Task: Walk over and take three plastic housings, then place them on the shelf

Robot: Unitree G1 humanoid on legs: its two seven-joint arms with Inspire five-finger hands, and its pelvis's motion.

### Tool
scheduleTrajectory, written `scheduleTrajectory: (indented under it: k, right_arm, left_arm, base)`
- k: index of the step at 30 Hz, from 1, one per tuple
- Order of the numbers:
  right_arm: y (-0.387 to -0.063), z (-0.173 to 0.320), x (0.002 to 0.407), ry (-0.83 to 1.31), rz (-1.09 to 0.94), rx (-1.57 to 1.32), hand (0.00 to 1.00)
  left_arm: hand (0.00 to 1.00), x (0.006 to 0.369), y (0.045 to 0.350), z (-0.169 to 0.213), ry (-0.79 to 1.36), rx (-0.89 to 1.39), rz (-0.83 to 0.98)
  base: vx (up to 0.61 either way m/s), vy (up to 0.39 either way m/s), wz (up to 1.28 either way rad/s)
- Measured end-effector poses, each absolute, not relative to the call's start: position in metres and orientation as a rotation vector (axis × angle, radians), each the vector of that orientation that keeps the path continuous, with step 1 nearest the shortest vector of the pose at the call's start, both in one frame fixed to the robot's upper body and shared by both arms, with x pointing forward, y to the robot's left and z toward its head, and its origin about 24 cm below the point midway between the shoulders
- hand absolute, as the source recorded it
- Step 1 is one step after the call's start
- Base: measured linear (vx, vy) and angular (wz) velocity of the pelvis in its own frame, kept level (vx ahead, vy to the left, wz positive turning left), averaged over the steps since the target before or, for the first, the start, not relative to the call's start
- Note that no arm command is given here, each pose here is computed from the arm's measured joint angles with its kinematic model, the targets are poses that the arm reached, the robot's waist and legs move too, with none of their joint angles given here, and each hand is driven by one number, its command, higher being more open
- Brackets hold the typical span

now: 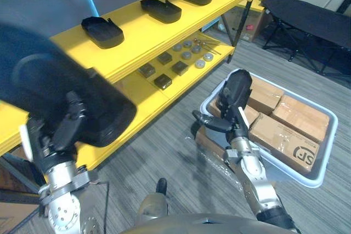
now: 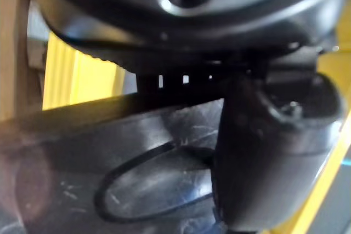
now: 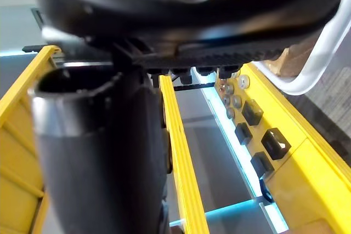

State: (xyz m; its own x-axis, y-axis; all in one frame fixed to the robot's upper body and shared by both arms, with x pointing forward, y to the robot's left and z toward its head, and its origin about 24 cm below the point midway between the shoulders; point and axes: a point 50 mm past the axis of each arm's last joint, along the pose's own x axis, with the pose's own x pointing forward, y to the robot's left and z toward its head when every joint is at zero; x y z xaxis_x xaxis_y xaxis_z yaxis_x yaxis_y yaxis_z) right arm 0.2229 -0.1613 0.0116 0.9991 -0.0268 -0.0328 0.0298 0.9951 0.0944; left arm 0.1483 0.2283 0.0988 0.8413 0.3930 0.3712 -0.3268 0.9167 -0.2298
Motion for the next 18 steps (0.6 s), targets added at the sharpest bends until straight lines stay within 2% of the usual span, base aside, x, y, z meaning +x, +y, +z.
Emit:
scheduleTrajectory:
  k: [3,10,18]
  right_arm:
    - [-0.168,0.012,0.221,0.023,-0.035,0.089,1.00]
    - [-0.162,0.019,0.222,-0.024,0.051,0.093,1.00]
    - [-0.147,0.027,0.226,-0.067,0.049,0.141,1.00]
  left_arm:
    - [0.00,0.155,0.222,0.103,-0.445,-0.139,0.332]
    - [0.00,0.150,0.226,0.099,-0.420,-0.144,0.397]
    - [0.00,0.143,0.247,0.104,-0.432,-0.049,0.479]
  base:
    - [-0.01,-0.062,0.31]
    - [-0.05,-0.035,0.02]
    - [0.08,0.105,0.03]
